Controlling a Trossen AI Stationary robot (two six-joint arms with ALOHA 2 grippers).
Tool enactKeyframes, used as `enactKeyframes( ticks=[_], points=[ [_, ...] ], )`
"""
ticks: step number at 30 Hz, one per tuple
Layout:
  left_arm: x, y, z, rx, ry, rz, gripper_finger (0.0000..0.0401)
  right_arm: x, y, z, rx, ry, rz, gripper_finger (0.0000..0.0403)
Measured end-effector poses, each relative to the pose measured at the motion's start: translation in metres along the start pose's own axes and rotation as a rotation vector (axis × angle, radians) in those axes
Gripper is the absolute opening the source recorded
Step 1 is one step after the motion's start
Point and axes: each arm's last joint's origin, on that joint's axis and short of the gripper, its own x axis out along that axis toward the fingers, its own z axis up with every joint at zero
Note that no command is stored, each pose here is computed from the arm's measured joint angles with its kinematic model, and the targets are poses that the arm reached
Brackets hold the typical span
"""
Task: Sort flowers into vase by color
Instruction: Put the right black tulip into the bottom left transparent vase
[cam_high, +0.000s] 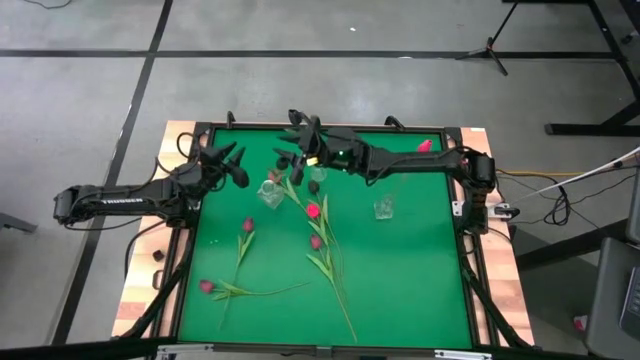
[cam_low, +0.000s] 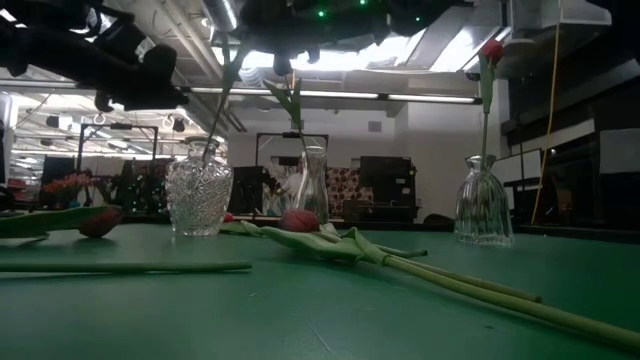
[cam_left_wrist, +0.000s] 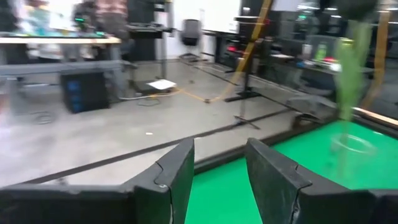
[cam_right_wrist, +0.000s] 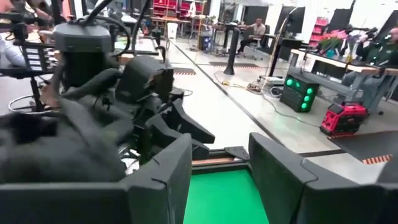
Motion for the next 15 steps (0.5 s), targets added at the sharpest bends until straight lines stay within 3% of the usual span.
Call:
enactKeyframes(
  ticks=[5, 12, 15],
  points=[
    [0.000, 0.003, 0.000, 0.000, -0.013, 0.088, 0.0141, 0.001, -0.009, 0.001, -0.002, -0.022, -0.004, 0.0159],
    [0.000, 0.003, 0.000, 0.004, -0.014, 0.101, 0.0141, -0.010, -0.018, 0.013, -0.211, 0.037, -0.175, 0.0159],
    [0.000, 0.002, 0.000, 0.009, -0.006, 0.070, 0.0141, -0.021, -0.020, 0.025, -0.242, 0.072, -0.196, 0.0159]
  ],
)
